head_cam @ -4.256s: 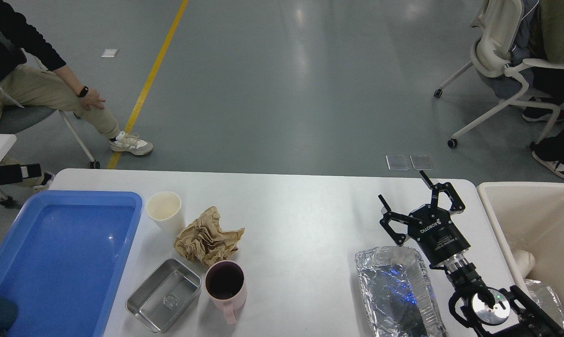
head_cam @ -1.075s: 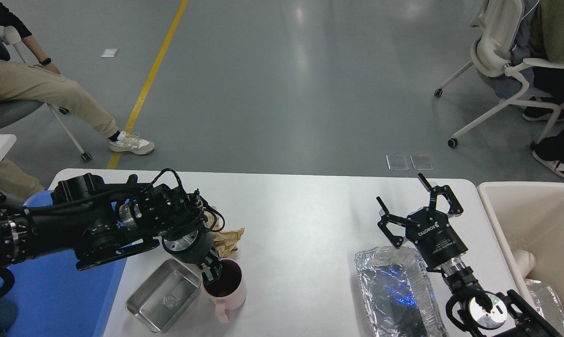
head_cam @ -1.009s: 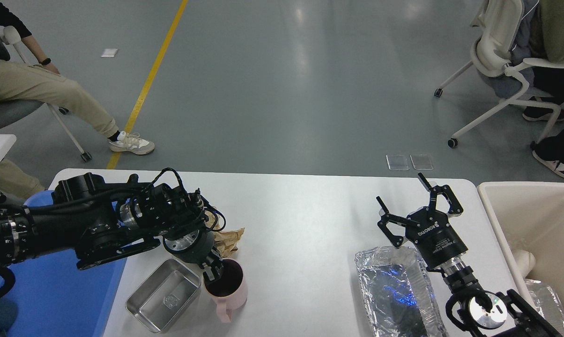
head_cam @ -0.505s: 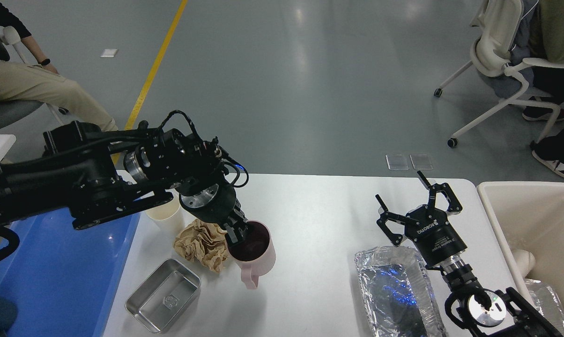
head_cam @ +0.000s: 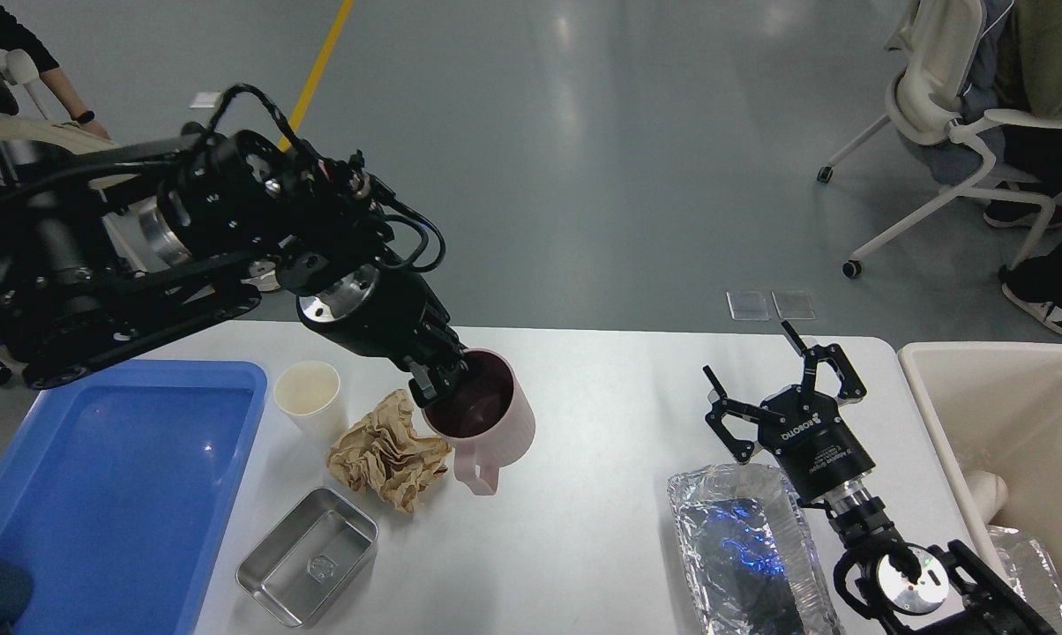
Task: Tidy desktop
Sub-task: 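Lift the pink cup with the left gripper and lower it into the blue tray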
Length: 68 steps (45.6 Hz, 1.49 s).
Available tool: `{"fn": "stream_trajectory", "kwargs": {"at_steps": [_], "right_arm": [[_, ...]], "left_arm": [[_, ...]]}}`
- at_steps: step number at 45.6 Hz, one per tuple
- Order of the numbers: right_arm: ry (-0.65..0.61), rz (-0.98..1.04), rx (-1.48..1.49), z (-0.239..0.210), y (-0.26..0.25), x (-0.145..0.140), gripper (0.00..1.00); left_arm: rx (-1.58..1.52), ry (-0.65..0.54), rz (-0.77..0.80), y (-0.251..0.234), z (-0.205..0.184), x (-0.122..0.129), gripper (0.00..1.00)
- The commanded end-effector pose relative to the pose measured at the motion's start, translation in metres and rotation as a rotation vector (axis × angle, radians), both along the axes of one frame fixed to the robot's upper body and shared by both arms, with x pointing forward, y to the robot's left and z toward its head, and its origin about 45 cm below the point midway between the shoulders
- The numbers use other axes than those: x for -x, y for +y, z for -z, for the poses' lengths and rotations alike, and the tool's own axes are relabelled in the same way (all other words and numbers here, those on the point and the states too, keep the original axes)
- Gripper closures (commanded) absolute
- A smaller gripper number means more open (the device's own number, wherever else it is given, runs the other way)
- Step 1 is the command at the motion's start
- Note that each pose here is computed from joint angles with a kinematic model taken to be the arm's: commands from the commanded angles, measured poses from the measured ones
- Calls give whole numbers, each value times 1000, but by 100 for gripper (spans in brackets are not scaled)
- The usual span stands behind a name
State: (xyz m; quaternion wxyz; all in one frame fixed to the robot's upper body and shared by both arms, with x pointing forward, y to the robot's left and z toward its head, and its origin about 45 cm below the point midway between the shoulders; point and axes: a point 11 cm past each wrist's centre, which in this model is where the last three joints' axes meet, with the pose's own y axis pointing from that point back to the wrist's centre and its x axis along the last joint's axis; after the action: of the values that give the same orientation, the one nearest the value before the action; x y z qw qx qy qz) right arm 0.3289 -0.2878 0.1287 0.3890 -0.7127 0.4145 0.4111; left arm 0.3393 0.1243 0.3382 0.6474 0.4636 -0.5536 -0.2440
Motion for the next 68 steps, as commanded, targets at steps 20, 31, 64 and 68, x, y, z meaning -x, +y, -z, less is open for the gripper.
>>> {"fn": "stream_trajectory", "kwargs": {"at_steps": [20, 31, 64, 68], "right_arm": [[0, -1, -3, 0, 1, 0, 0], [-2, 0, 4, -1, -2, 0, 0], [2, -2, 6, 1, -2, 1, 0], [3, -1, 6, 1, -2, 2, 0]], "left_arm": [[-52, -10, -459, 209, -50, 26, 96], [-103, 92, -641, 293, -7, 72, 96], [-126, 19, -690, 412, 97, 109, 95], [-117, 29, -682, 410, 110, 103, 95]]}}
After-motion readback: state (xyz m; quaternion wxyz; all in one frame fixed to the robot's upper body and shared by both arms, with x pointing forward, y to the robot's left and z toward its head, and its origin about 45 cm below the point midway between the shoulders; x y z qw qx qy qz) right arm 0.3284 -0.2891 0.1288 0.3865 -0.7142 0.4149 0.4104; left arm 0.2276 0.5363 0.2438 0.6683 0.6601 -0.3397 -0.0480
